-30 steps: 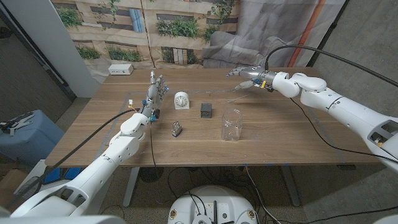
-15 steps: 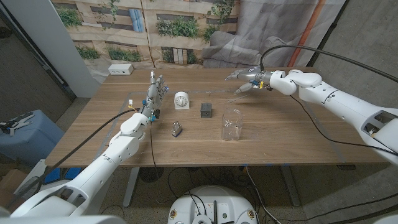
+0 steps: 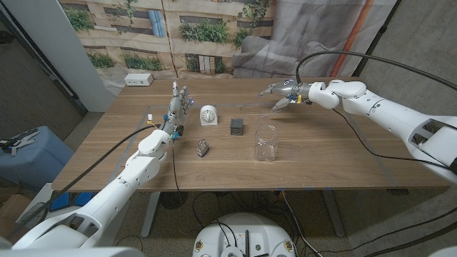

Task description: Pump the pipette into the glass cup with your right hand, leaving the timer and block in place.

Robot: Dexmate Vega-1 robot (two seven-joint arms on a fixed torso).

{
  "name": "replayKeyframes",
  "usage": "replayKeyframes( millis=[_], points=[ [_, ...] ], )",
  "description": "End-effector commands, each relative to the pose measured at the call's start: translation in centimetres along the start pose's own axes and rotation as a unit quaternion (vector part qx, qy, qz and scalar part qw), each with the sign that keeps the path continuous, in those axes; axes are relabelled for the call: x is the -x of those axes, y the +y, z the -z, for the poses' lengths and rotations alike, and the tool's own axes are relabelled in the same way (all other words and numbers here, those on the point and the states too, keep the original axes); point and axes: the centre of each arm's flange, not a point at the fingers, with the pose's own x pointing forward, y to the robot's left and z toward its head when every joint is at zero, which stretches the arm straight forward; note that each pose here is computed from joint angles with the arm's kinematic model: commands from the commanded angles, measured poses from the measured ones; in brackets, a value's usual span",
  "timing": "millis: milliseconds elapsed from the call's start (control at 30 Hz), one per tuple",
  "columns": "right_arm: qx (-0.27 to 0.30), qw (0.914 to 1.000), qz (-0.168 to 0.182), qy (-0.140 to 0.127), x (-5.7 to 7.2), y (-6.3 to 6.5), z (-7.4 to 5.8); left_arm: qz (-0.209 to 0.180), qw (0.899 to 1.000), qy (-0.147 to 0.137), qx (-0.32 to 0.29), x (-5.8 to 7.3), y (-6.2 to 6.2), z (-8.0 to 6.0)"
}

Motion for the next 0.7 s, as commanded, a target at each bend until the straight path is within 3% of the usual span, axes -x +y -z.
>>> replayKeyframes(
  millis=[33,700],
  points=[
    [-0.021,0.9997,-0.01,0.001,-0.3,1.6,0.8,0.0,1.0,0.0,0.0,0.0,0.0,0.0],
    [-0.01,0.9996,-0.026,-0.006,-1.3,2.9,0.3,0.0,1.0,0.0,0.0,0.0,0.0,0.0]
  ],
)
